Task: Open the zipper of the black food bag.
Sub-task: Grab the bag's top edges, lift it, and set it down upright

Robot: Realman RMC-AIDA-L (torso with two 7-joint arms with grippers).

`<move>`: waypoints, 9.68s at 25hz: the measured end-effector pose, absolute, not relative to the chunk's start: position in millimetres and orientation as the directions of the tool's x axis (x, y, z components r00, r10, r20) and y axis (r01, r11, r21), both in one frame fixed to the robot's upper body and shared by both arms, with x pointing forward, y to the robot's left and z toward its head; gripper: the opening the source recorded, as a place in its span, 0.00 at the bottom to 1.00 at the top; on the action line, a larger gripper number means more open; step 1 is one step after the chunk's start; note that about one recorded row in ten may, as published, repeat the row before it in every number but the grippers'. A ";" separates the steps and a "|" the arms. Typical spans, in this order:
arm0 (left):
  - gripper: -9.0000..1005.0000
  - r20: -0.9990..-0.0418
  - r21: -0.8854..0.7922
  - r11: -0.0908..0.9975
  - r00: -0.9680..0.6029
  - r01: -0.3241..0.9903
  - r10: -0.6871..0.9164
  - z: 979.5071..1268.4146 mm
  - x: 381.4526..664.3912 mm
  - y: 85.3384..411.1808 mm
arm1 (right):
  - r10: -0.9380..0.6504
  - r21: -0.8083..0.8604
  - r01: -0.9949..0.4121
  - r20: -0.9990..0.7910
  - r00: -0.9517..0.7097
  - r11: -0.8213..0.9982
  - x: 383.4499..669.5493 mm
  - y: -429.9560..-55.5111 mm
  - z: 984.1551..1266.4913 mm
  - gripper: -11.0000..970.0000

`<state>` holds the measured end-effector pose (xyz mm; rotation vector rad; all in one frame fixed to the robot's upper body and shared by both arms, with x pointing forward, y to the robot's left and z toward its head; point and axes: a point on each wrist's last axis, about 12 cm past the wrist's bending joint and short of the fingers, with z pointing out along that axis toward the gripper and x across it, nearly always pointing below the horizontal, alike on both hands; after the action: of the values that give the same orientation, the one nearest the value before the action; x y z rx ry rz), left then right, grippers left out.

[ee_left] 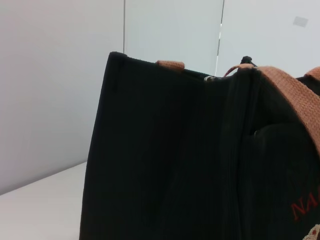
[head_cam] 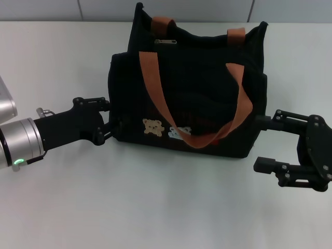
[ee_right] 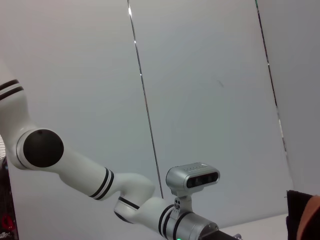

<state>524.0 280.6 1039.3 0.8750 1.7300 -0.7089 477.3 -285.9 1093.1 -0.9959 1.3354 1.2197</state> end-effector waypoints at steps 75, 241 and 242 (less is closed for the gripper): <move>0.12 -0.938 0.235 0.219 0.162 0.947 0.306 1203.1 524.0 300.9 | 0.229 -0.049 -0.769 -0.941 0.251 0.638 467.7 -279.6 1064.2 0.77; 0.10 -0.956 0.167 0.073 0.143 0.983 0.256 1193.7 537.1 252.6 | -0.416 -0.746 -0.295 -0.602 0.682 0.597 445.2 -190.2 1031.0 0.04; 0.10 -0.956 0.167 0.073 0.143 0.983 0.256 1193.8 537.2 252.6 | -0.416 -0.746 -0.295 -0.602 0.682 0.597 445.2 -190.2 1031.0 0.03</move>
<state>537.2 252.6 1193.8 1.3886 1.3127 -0.8927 445.2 -190.2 1031.0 -0.9596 0.8518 -0.0815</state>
